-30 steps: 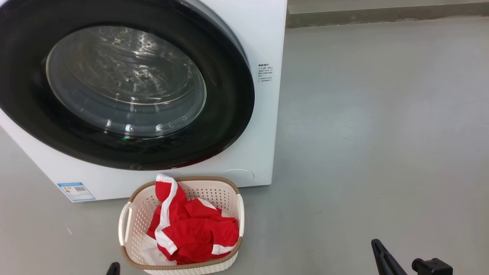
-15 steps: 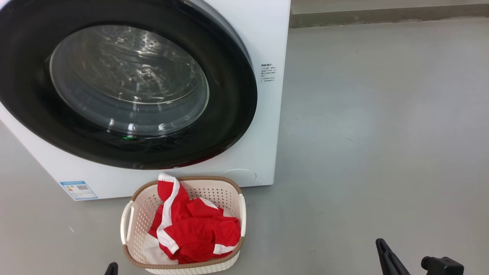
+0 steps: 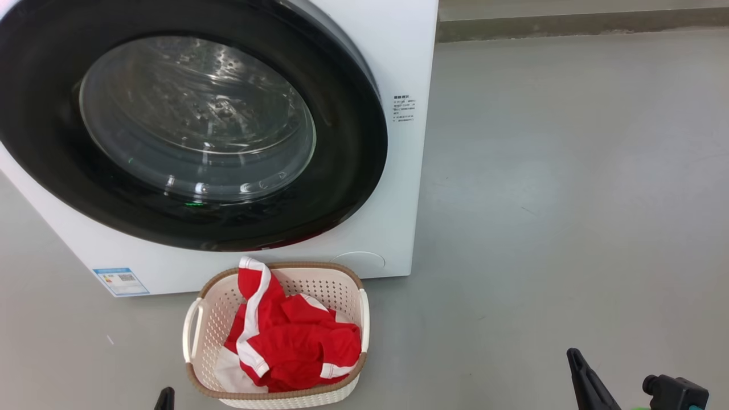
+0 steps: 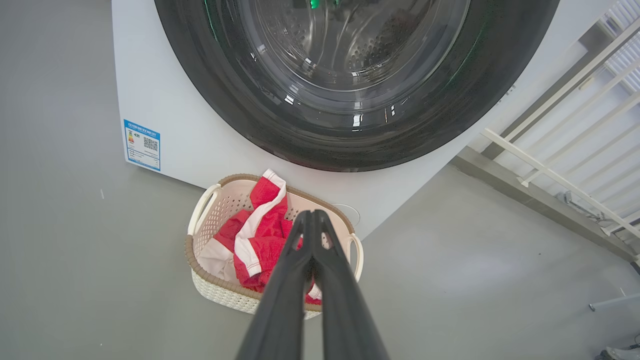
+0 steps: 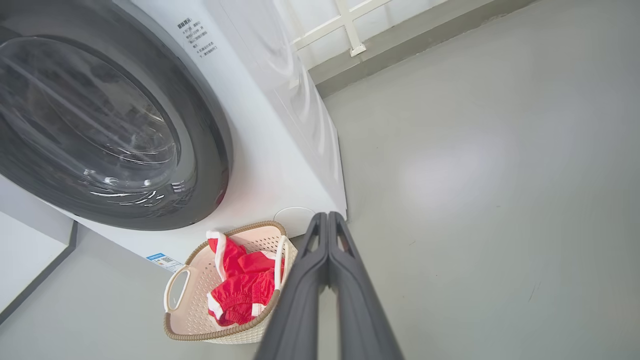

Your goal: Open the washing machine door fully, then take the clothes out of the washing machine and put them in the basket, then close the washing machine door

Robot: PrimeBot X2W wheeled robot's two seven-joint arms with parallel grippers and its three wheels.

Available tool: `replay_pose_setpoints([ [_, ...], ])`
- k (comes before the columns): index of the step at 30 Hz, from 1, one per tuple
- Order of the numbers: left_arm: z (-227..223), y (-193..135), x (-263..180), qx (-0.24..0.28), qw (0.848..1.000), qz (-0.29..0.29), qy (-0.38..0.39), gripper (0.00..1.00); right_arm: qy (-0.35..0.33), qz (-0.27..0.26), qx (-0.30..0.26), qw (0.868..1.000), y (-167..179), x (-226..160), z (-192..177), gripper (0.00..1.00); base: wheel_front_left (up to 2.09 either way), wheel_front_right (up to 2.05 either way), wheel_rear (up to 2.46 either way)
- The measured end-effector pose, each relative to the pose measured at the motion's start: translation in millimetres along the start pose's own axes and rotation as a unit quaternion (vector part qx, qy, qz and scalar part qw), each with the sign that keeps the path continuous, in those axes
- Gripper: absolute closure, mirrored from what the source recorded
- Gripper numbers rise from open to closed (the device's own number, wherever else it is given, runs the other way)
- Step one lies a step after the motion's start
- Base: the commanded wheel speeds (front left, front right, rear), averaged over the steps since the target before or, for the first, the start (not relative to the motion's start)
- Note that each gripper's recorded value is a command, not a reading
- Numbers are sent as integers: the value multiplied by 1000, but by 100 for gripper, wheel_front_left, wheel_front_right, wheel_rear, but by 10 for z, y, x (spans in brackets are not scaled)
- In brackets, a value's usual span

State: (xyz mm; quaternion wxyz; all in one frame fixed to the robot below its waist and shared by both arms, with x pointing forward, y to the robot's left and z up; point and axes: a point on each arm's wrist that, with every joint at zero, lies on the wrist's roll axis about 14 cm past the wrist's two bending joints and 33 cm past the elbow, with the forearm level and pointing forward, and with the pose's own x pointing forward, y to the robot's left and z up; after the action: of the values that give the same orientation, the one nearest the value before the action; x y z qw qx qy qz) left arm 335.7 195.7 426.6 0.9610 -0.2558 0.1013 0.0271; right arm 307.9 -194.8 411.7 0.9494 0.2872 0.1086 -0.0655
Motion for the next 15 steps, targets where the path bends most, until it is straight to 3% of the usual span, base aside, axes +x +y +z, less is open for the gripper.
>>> replay_pose_setpoints([
  [15, 43, -15, 44, -84, 996, 8, -3, 100, -7, -5, 77, 997, 4, 73, 90, 100, 0, 0, 0],
])
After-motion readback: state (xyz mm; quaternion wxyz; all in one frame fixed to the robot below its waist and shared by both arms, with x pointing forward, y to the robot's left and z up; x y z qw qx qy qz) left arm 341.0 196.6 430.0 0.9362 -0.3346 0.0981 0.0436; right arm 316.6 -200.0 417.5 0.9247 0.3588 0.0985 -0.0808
